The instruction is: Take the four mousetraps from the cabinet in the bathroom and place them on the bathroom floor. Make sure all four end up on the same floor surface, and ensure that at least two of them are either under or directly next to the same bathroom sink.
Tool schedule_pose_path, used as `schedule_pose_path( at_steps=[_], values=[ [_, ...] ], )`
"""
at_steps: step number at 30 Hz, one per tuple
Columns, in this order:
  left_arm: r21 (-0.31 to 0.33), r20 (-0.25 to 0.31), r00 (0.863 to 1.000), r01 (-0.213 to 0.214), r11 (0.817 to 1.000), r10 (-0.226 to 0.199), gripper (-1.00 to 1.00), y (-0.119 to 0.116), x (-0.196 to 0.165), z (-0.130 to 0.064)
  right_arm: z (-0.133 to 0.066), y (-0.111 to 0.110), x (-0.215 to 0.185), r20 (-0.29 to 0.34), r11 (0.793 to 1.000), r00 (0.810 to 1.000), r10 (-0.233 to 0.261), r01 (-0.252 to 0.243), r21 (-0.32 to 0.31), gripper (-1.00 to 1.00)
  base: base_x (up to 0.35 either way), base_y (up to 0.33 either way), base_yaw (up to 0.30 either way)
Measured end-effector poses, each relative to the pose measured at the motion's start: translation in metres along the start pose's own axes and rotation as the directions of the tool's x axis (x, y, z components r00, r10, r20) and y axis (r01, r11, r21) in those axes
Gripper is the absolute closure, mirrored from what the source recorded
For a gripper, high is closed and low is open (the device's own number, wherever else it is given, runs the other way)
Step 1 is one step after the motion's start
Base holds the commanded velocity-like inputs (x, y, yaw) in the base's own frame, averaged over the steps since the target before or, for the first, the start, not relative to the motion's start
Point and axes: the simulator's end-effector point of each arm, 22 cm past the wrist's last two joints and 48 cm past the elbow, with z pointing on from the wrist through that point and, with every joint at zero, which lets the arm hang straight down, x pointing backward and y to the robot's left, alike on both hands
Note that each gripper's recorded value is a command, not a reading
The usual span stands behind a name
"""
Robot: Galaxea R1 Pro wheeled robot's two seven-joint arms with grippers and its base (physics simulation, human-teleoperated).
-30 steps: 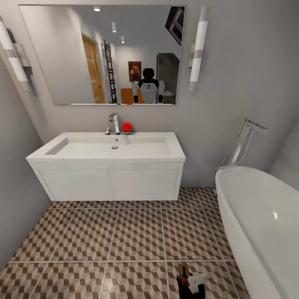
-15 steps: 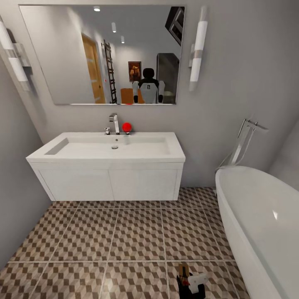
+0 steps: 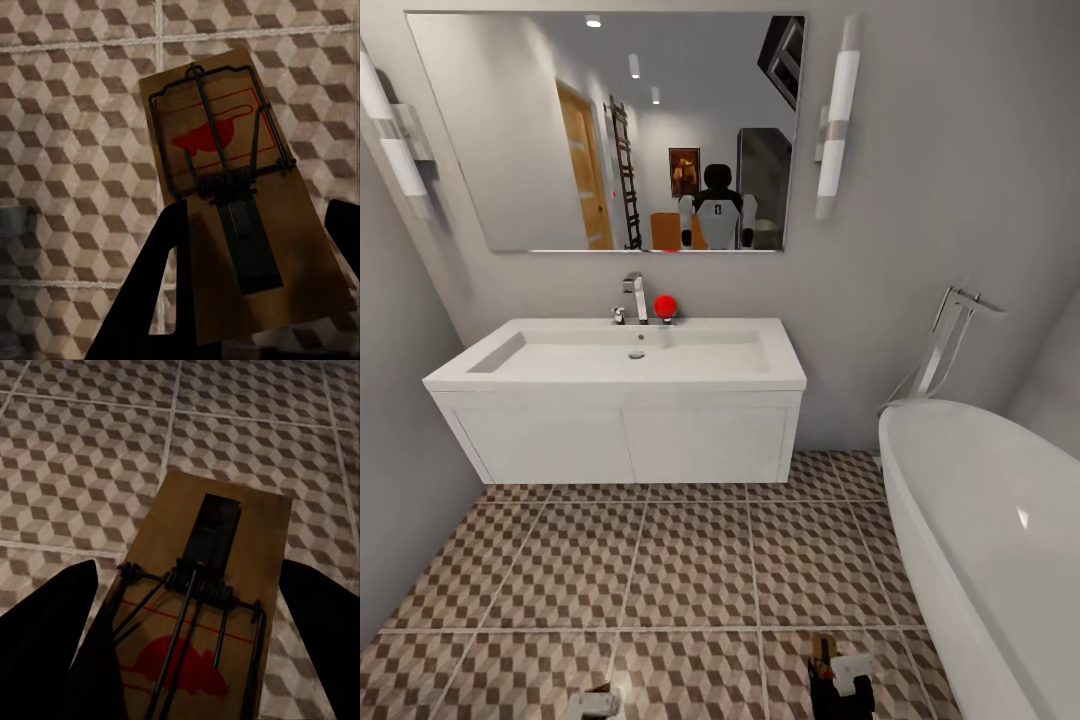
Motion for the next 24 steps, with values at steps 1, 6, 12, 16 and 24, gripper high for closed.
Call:
schedule_pose_path(
  at_steps=[1,6,12,16,24],
  values=[
    [0.004,0.004,1.0,-0.001,1.0,0.001,1.0,-0.001,-0.011,-0.001,0.004,-0.009,-0.005,-0.004,1.0,1.0,-0.008,0.008,0.012,1.0,0.0,0.0,0.0],
    [0.021,0.029,1.0,-0.003,1.0,0.003,1.0,-0.006,-0.058,-0.007,0.031,-0.042,-0.065,0.011,0.998,0.999,-0.036,0.035,0.052,1.0,0.0,0.0,0.0],
    [0.003,-0.024,0.999,-0.022,1.0,0.022,1.0,0.005,-0.112,-0.007,0.043,-0.043,-0.162,0.032,0.998,0.999,-0.036,0.034,0.058,1.0,0.0,0.0,0.0],
    [-0.022,-0.026,0.999,-0.022,1.0,0.021,1.0,0.017,-0.15,-0.002,0.042,-0.042,-0.197,0.03,0.998,0.999,-0.032,0.03,0.057,1.0,0.0,0.0,0.0],
    [-0.066,-0.023,1.0,-0.016,0.998,0.015,1.0,0.041,-0.198,0.006,0.046,-0.036,-0.234,0.047,0.999,0.999,0.005,-0.007,0.045,1.0,0.0,0.0,0.0]
  ],
)
